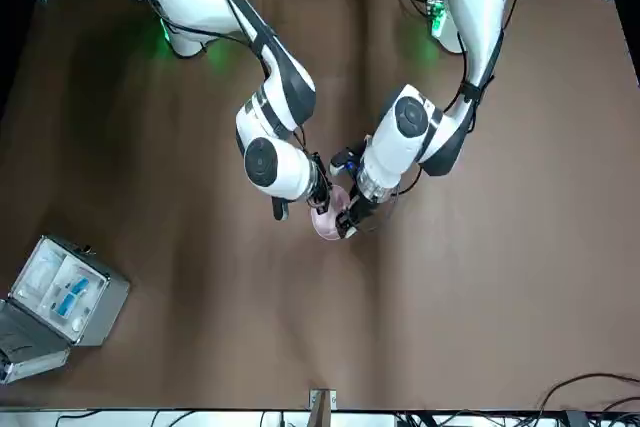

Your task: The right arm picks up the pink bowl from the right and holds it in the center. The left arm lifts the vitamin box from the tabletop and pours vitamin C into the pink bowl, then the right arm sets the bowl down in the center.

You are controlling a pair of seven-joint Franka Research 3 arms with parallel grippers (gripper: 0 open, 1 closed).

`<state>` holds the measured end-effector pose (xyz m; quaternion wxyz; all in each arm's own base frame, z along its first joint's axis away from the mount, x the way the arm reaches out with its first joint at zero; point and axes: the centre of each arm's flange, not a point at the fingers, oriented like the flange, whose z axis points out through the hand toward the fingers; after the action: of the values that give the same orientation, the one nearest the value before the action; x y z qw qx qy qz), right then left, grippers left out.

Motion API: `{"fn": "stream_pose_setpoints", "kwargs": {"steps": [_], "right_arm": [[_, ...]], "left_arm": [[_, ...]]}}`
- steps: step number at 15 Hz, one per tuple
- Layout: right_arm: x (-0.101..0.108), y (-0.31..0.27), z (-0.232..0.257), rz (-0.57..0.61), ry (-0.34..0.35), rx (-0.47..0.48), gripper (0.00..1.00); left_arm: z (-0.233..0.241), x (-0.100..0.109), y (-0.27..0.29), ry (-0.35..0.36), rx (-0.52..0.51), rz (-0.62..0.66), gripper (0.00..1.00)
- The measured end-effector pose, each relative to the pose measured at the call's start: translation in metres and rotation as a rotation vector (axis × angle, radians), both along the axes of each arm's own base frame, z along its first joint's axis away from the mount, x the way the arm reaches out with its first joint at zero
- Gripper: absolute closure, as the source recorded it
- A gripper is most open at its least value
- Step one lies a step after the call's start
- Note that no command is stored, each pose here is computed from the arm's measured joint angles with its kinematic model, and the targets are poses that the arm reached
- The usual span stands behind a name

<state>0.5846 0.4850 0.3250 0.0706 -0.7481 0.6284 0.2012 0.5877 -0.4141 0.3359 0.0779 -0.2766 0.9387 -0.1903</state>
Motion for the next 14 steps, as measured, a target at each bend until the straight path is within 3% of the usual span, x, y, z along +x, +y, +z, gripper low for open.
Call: {"fn": "stream_pose_setpoints", "kwargs": {"steps": [7,14], "right_arm": [[0.0,0.0,0.0,0.0,0.0,0.0,0.98],[-0.001,0.001,0.0,0.001,0.001,0.0,0.98]], "left_arm": [[0.002,-0.008,-0.001,-0.057,0.065,-0.065,0.65],[0.006,-0.022,-0.02,-0.071,0.061,-0.102,0.65]]}}
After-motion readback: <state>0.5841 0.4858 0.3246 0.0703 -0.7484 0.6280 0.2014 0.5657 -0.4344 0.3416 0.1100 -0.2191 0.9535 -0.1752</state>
